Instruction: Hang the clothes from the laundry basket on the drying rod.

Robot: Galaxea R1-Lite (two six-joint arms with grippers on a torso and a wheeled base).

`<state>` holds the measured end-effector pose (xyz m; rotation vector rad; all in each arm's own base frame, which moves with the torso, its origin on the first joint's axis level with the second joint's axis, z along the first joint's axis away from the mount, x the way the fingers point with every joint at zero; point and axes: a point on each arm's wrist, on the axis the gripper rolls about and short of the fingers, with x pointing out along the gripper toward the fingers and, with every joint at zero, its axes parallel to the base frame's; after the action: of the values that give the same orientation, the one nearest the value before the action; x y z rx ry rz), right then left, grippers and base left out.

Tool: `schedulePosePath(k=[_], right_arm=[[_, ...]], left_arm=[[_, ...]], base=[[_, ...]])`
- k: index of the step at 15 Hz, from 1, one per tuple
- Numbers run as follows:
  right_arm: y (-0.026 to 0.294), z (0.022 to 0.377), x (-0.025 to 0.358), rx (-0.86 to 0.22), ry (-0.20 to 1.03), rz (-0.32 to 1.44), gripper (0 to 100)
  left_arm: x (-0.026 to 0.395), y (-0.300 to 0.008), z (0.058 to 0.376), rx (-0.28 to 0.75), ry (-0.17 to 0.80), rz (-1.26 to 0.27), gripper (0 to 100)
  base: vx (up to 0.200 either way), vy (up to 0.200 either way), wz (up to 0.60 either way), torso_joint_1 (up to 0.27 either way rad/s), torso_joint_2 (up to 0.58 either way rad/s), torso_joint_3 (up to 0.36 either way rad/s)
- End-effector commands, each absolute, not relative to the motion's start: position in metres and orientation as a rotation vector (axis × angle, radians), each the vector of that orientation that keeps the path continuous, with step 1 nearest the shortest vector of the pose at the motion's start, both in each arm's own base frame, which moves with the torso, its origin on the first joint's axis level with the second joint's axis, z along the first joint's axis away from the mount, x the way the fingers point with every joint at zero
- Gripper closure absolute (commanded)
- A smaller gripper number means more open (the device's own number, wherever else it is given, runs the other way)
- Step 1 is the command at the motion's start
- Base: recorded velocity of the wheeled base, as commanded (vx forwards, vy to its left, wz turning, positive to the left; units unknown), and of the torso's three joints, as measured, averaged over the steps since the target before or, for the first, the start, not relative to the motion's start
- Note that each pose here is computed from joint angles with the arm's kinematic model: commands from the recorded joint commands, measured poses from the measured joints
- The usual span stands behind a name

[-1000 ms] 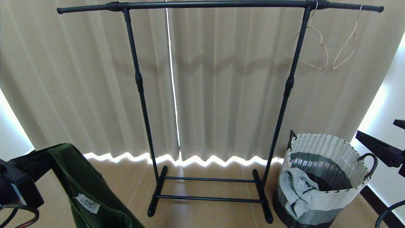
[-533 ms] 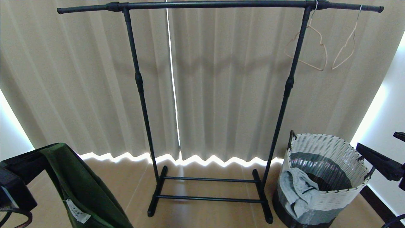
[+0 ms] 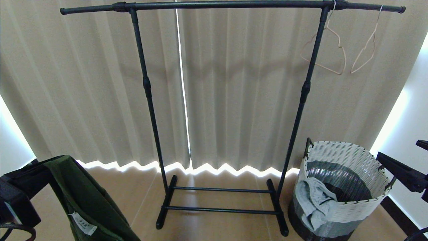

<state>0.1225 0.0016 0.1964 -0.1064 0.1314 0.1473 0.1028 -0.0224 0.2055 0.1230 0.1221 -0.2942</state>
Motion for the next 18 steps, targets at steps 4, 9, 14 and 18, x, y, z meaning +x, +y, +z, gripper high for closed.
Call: schedulePosePath(k=[4,9,14,18], right_arm=[[0.0016,0.1961,0.1229,-0.107,0.134,0.148,0],[0.0016,0.1951,0.1230,-0.105,0.138,0.148,0],[0.0016,0.1956,0.1238,-0.108,0.138,0.148,0],[0.0015,0.1918,0.1234,-0.108,0.155,0.148,0]], left_arm=[[0.1025,-0.0223,0.2037,0.121,0.128,-0.294,100],[0.1017,-0.0221,0.2024,0.122,0.133,-0.293,100],[0.1017,-0.0221,0.2022,0.122,0.134,-0.293,100],[0.1013,-0.0219,0.1984,0.123,0.147,-0.291,100]], base=[[0.000,0.000,0.00,0.012,-0.10,-0.074],[0.000,0.000,0.00,0.088,-0.38,-0.312],[0.000,0.000,0.00,0.139,-0.49,-0.313],[0.000,0.000,0.00,0.177,-0.48,-0.303]])
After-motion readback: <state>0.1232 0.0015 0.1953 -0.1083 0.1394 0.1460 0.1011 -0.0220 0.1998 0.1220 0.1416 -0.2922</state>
